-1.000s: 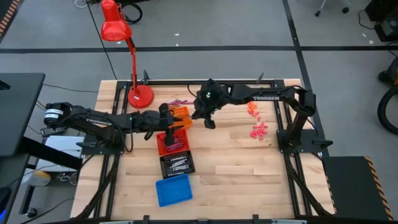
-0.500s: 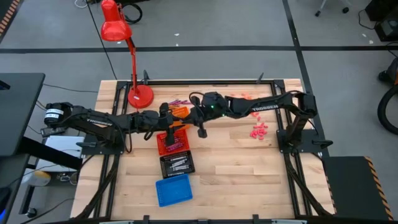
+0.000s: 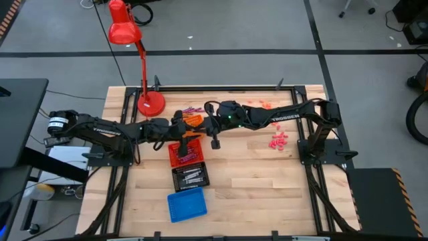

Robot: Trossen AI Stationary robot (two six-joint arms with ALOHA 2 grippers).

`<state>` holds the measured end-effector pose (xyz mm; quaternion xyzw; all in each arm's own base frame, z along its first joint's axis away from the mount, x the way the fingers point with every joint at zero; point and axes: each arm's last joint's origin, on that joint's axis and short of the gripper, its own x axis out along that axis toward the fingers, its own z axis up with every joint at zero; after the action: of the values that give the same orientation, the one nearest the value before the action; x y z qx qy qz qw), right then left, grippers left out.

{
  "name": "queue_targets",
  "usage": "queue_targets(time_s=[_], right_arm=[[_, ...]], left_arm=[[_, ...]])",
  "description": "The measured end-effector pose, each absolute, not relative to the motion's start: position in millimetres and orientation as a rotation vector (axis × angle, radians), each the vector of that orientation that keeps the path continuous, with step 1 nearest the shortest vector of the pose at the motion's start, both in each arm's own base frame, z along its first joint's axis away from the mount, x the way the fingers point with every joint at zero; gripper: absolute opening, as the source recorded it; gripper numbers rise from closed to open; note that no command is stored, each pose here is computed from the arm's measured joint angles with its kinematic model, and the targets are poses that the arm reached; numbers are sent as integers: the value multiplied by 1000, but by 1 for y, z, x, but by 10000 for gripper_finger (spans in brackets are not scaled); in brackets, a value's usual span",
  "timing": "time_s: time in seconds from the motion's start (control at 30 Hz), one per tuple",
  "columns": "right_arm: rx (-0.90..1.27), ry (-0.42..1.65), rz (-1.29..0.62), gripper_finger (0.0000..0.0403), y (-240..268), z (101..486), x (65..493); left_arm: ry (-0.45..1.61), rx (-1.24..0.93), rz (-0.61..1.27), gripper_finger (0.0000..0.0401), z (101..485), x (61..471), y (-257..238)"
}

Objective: Sort crayons
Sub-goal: Put the black crayon into the black basket

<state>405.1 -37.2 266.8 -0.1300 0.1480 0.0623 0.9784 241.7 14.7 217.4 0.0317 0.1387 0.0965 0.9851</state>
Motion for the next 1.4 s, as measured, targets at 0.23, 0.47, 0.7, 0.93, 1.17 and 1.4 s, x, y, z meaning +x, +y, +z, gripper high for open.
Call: queue_targets(time_s=[0.23,0.47,0.7,0.93,1.17,1.4], right_arm=[[-254,303,129,31,-36,266,405],[-195,325,120,64,-36,265,405],[-178,406,116,125,-36,267,395],[-167,589,19,145,-36,283,364],[-93,775,-55,144,-36,263,349],[-43,801,-99,143,-43,226,339]], left_arm=[[242,77,193,82,221,243,15],[244,81,188,31,221,243,15],[279,76,191,45,217,242,15],[396,-5,94,39,209,238,12],[592,-290,-168,47,201,232,0],[740,-453,-235,47,193,226,-24]])
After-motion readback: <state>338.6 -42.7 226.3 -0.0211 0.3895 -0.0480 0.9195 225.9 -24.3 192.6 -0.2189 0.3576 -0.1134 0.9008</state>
